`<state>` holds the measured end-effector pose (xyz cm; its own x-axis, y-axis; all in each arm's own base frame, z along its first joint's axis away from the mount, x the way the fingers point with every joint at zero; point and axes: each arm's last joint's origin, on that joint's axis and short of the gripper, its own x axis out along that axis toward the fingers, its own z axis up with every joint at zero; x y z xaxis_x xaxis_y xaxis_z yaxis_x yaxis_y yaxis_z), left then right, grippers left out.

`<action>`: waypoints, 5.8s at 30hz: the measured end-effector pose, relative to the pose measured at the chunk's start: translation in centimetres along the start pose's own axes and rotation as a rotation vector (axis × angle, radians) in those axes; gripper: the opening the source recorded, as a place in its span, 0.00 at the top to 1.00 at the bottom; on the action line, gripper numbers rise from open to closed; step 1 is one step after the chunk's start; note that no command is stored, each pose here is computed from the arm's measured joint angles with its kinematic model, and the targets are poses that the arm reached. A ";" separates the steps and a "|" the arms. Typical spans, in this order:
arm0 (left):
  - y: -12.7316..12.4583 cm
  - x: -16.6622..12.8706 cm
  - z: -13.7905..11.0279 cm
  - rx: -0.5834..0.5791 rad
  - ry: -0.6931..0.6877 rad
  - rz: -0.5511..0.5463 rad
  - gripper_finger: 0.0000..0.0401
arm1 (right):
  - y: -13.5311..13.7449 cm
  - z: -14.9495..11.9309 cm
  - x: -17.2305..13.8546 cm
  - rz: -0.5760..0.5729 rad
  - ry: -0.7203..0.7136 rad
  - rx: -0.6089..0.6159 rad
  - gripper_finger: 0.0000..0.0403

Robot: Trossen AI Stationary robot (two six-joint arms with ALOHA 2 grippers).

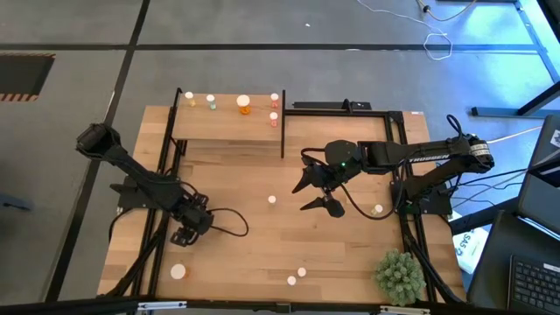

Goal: Pick and place medicine bottles onto shelf by color
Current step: Put the top big orange pill bottle on the shelf aligned with the orange pill bottle on the shelf

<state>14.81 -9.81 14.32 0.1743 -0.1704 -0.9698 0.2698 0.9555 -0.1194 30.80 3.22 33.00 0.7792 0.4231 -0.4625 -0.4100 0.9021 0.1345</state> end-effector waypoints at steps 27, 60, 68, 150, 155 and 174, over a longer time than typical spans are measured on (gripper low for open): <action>0.1 0.0 0.1 -0.086 -0.015 0.024 0.55 | 0.0 0.0 0.0 0.000 0.000 -0.001 0.35; 2.3 -9.4 8.2 -0.288 -0.345 0.114 0.55 | 0.0 0.0 0.0 0.000 -0.001 -0.001 0.35; 2.5 -13.8 10.5 -0.305 -0.511 0.139 0.55 | 0.0 0.0 0.0 0.000 -0.002 -0.003 0.35; 15.6 -11.9 5.8 -0.820 -1.320 1.113 0.55 | -1.8 1.6 -0.5 -0.989 -0.181 0.083 0.35; 16.7 -11.8 5.5 -0.791 -1.264 1.163 0.55 | -3.3 1.1 0.1 -0.950 -0.152 0.091 0.35; 19.8 -9.2 5.9 -0.809 -1.218 1.159 0.55 | -4.3 0.9 0.0 -0.962 -0.143 0.100 0.35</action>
<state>24.13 9.26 22.09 0.5129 0.8584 -0.0091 -0.8584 0.5129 -0.0081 32.93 -0.58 33.19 0.8125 -0.4974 -0.3039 0.4683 0.8675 -0.1677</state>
